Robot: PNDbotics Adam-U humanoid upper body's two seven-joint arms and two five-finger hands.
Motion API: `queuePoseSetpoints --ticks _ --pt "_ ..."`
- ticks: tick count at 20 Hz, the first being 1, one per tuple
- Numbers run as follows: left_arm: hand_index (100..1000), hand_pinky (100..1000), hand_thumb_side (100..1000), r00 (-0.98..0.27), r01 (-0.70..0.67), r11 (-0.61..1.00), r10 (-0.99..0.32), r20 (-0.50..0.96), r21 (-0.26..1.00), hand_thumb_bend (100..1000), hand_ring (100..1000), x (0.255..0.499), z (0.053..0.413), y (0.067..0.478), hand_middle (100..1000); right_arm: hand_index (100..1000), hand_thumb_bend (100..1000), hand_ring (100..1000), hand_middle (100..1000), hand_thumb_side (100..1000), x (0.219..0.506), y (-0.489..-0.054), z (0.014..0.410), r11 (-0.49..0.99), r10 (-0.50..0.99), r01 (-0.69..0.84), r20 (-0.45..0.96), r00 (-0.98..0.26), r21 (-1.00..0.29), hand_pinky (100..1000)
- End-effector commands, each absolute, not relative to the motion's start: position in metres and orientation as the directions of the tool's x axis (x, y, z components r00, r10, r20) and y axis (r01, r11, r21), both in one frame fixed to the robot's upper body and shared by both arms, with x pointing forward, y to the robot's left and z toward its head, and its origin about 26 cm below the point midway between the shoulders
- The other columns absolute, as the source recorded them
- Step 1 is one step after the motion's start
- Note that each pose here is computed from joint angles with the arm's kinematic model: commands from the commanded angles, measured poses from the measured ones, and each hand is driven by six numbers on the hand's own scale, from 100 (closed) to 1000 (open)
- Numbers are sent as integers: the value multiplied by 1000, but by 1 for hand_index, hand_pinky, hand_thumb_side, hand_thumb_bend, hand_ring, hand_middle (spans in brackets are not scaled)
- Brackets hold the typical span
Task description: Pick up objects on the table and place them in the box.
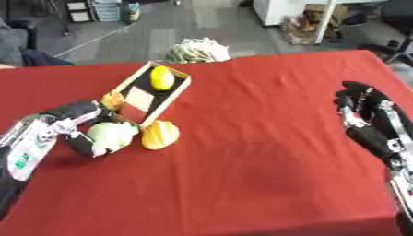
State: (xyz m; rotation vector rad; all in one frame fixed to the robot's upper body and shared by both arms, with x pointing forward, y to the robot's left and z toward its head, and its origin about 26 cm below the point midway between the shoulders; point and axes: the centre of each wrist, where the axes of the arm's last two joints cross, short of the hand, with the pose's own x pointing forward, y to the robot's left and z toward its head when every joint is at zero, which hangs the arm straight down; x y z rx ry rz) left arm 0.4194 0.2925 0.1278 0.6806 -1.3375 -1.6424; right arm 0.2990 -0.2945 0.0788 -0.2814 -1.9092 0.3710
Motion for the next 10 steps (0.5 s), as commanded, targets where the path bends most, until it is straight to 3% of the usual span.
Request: queuePoseSetpoints --ticks 1,5,10 --pt "672 673 100 -457 159 -9 -887 65 987 419 503 419 186 308 496 826 100 720 680 324 301 -295 87 922 367 27 850 -378 -386 768" --pt "671 673 100 -394 95 29 -917 64 995 435 501 426 219 311 493 823 100 719 679 326 303 -292 89 923 361 19 848 -389 -384 768" --pt "672 674 100 -255 40 77 -963 85 996 457 502 445 231 315 494 817 100 718 677 338 309 -282 98 929 334 -3 841 -426 -371 767"
